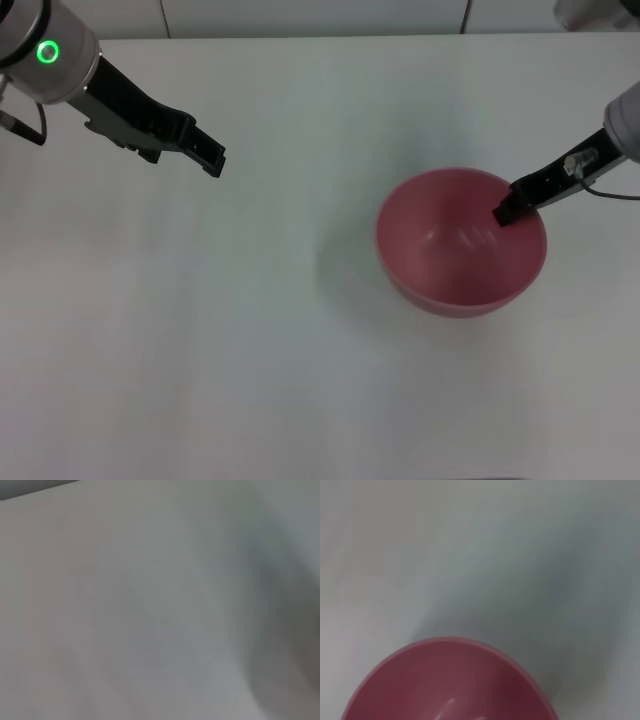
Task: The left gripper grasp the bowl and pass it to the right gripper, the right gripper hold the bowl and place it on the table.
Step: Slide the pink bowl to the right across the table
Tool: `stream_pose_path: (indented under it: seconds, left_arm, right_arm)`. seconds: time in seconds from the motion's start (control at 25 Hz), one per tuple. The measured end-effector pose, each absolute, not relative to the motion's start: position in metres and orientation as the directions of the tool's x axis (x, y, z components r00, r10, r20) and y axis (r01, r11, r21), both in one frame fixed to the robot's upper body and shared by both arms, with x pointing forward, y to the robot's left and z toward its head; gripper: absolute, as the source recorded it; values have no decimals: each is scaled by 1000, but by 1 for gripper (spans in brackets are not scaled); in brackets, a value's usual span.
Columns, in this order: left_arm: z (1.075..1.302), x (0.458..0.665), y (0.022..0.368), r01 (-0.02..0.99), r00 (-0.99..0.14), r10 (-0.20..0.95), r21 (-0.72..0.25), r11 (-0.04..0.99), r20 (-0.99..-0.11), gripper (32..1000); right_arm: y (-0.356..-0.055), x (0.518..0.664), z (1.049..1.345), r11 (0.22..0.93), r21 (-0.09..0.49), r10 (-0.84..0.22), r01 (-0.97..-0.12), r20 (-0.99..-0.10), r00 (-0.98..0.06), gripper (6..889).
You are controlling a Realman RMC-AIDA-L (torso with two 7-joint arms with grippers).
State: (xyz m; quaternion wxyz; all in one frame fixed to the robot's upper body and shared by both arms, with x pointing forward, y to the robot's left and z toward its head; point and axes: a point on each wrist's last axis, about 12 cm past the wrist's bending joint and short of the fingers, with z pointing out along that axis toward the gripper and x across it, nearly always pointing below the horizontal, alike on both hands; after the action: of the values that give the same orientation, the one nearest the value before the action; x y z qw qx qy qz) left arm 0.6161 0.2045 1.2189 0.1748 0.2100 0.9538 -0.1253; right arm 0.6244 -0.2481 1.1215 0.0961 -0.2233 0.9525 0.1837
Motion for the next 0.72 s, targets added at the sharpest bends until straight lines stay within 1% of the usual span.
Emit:
stream_pose_path:
  seconds: [0.48, 0.72]
  left_arm:
    - [1219, 616, 202, 453, -846, 364, -166, 876, -390, 841]
    - [1219, 616, 201, 457, -844, 368, -164, 874, -391, 840]
  right_arm:
    - [-259, 632, 1110, 875, 270, -322, -401, -293, -900, 88]
    - [-259, 633, 1105, 882, 268, -309, -387, -290, -906, 90]
